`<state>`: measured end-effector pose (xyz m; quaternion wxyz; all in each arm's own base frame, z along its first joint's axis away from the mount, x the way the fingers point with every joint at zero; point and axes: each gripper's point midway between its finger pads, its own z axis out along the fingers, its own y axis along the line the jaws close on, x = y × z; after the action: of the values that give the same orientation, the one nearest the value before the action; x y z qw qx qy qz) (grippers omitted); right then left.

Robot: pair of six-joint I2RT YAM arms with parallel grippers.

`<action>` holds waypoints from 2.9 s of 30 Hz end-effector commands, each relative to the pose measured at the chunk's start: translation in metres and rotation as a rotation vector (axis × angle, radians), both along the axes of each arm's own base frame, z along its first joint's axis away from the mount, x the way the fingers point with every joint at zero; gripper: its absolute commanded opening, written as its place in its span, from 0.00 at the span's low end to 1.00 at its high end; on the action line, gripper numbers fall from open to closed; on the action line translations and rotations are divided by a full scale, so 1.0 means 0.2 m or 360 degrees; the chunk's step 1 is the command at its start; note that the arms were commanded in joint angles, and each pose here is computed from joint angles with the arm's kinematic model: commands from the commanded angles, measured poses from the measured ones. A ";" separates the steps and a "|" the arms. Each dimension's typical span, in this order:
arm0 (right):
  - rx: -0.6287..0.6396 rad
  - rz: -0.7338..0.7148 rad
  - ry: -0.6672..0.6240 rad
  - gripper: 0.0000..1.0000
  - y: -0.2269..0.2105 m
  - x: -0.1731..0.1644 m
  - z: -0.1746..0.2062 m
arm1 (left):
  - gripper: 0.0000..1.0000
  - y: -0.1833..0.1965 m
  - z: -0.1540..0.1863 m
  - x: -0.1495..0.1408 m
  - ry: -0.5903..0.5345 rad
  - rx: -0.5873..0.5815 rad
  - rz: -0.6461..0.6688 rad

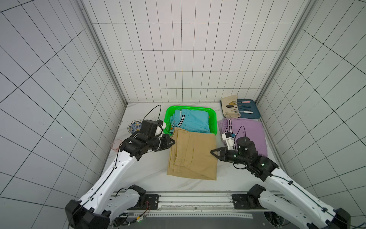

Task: Put the folded long pants in the basket
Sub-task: Place the long pant in the basket, then adjust the long pant in the basket.

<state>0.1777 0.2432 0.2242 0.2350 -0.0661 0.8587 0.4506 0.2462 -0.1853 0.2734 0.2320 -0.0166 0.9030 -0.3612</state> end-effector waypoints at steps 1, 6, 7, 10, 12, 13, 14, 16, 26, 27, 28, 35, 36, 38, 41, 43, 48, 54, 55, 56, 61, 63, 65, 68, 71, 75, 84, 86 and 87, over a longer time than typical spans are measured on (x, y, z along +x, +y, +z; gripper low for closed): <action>-0.0083 -0.0006 -0.0141 0.00 0.01 0.09 0.21 | 0.00 0.02 0.25 0.11 -0.0156 0.0041 0.0027; -0.0127 -0.0079 -0.0282 0.00 0.06 0.32 0.39 | 0.00 -0.05 0.43 0.33 -0.0204 -0.0026 -0.0013; -0.0131 -0.0093 -0.0286 0.00 0.06 0.36 0.40 | 0.00 -0.05 0.43 0.38 -0.0191 -0.0043 -0.0005; -0.0122 -0.0121 -0.0278 0.00 0.07 0.52 0.43 | 0.00 -0.07 0.43 0.54 -0.0177 -0.0095 0.0022; -0.0099 -0.0141 -0.0255 0.00 0.08 0.63 0.41 | 0.00 -0.09 0.39 0.64 -0.0150 -0.0108 0.0017; -0.0090 -0.0149 -0.0234 0.00 0.08 0.69 0.38 | 0.00 -0.11 0.36 0.70 -0.0136 -0.0104 0.0011; -0.0082 -0.0152 -0.0217 0.00 0.09 0.74 0.36 | 0.00 -0.12 0.33 0.75 -0.0129 -0.0094 0.0010; -0.0095 -0.0169 -0.0182 0.00 0.10 0.86 0.29 | 0.00 -0.12 0.26 0.88 -0.0114 -0.0060 0.0031; -0.0213 -0.0166 -0.0046 0.00 0.10 1.28 -0.12 | 0.00 -0.10 -0.38 1.39 0.0212 -0.0081 0.0116; -0.0217 -0.0182 -0.0014 0.00 0.09 1.31 -0.17 | 0.00 -0.09 -0.44 1.41 0.0246 -0.0065 0.0124; -0.0200 -0.0196 0.0001 0.00 0.09 1.33 -0.21 | 0.00 -0.08 -0.48 1.42 0.0262 -0.0058 0.0129; -0.0222 -0.0173 0.0091 0.00 0.09 1.41 -0.40 | 0.00 0.00 -0.66 1.45 0.0328 -0.0056 0.0199; -0.0234 -0.0171 0.0081 0.00 0.08 1.42 -0.40 | 0.00 0.00 -0.65 1.45 0.0317 -0.0082 0.0195; -0.0244 -0.0156 0.0055 0.00 0.08 1.43 -0.40 | 0.00 0.00 -0.63 1.44 0.0292 -0.0098 0.0203; -0.0276 -0.0148 0.0012 0.00 0.07 1.44 -0.40 | 0.00 0.03 -0.59 1.45 0.0232 -0.0069 0.0223; -0.0315 -0.0164 0.0010 0.00 0.05 1.44 -0.43 | 0.00 0.04 -0.60 1.46 0.0218 -0.0043 0.0232; -0.0403 -0.0157 0.0002 0.15 0.03 1.47 -0.50 | 0.00 0.10 -0.70 1.46 0.0282 0.0006 0.0287; -0.0367 -0.0154 -0.0059 0.42 0.04 1.44 -0.41 | 0.61 0.13 -0.59 1.43 0.0185 0.0029 0.0321; -0.0366 -0.0165 -0.0085 0.46 0.03 1.43 -0.38 | 0.69 0.14 -0.55 1.42 0.0166 0.0024 0.0336; -0.0369 -0.0188 -0.0124 0.49 0.02 1.41 -0.34 | 0.78 0.14 -0.50 1.39 0.0146 0.0021 0.0359; -0.0432 -0.0380 -0.0286 0.57 -0.11 1.31 -0.12 | 0.88 0.23 -0.21 1.18 -0.0027 -0.0010 0.0543; -0.0395 -0.0420 -0.0323 0.54 -0.13 1.24 -0.05 | 0.83 0.23 -0.17 1.06 -0.0040 -0.0050 0.0587; -0.0308 -0.0417 -0.0344 0.46 -0.11 1.15 0.00 | 0.65 0.19 -0.17 0.94 -0.0011 -0.0079 0.0585; -0.0239 -0.0339 -0.0340 0.39 -0.02 1.02 0.02 | 0.32 0.01 -0.25 0.80 0.0029 -0.0105 0.0424; -0.0230 -0.0230 -0.0296 0.38 0.11 0.93 -0.04 | 0.03 -0.15 -0.35 0.76 0.0048 -0.0186 0.0225; -0.0244 -0.0125 -0.0134 0.36 0.25 0.88 -0.25 | 0.00 -0.21 -0.51 0.84 0.0063 -0.0218 0.0158; -0.0166 -0.0134 0.0450 0.29 0.35 0.84 -0.82 | 0.00 -0.22 -0.96 0.82 0.0408 -0.0189 0.0163; -0.0256 -0.0156 0.0513 0.28 0.32 0.84 -0.92 | 0.00 -0.15 -1.00 0.82 0.0444 -0.0173 0.0231; -0.0287 -0.0172 0.0530 0.28 0.31 0.85 -0.96 | 0.00 -0.10 -1.03 0.81 0.0477 -0.0176 0.0273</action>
<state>0.3776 0.3169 0.1084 0.2125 -0.0060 0.8829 0.4187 0.4167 -0.2293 0.1070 0.1509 -0.1169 0.8898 -0.4145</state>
